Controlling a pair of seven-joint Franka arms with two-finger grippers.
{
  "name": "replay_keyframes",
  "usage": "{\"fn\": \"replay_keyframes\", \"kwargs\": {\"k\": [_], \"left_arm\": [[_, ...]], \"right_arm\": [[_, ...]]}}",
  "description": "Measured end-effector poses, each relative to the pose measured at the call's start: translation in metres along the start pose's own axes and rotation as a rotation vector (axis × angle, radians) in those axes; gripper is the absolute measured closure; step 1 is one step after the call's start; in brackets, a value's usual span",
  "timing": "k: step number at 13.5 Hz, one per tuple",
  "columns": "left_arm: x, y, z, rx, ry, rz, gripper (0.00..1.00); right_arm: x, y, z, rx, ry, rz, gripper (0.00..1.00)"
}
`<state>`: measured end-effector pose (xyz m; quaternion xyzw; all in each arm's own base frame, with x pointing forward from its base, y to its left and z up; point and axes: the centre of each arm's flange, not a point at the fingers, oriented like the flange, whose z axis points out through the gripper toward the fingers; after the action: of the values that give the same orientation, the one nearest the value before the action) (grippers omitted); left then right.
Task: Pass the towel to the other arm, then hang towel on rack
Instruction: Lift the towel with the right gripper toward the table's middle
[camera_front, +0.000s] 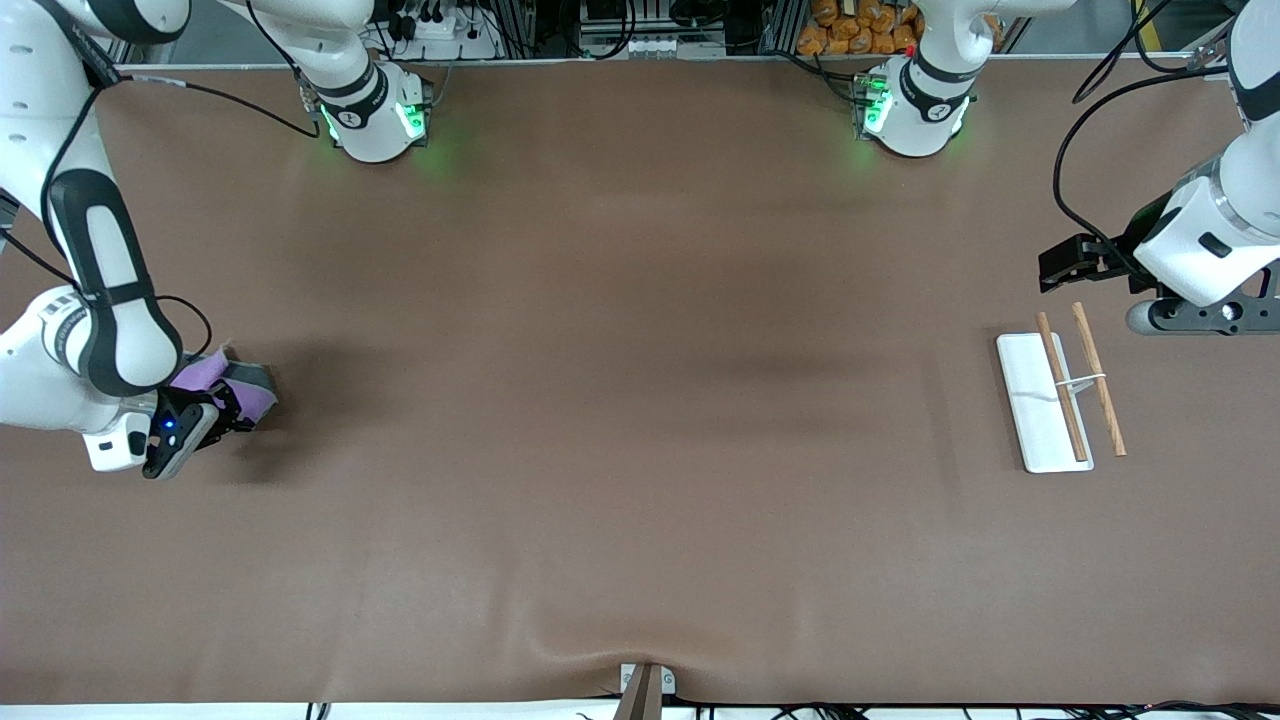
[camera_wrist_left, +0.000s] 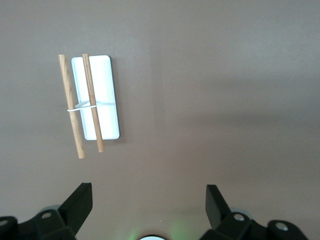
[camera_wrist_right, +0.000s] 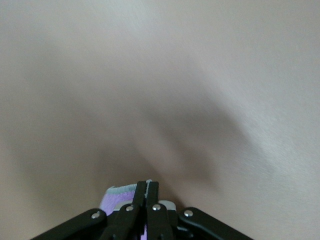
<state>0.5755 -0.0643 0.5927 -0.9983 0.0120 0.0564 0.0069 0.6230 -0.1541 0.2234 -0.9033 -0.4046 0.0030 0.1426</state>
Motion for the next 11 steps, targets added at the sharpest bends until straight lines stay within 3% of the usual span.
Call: {"fn": "replay_keyframes", "kwargs": {"k": [4, 7, 11], "left_arm": [[0.001, -0.004, 0.000, -0.011, 0.007, -0.008, 0.00], [0.005, -0.002, 0.002, -0.012, 0.013, -0.005, 0.00], [0.006, 0.000, 0.004, -0.012, 0.011, -0.002, 0.00]], "right_arm": [[0.048, -0.043, -0.039, 0.027, -0.014, 0.123, 0.97], [0.079, -0.080, -0.061, 0.059, -0.045, 0.290, 0.97], [0.135, -0.146, -0.092, 0.055, -0.073, 0.455, 0.97]]}}
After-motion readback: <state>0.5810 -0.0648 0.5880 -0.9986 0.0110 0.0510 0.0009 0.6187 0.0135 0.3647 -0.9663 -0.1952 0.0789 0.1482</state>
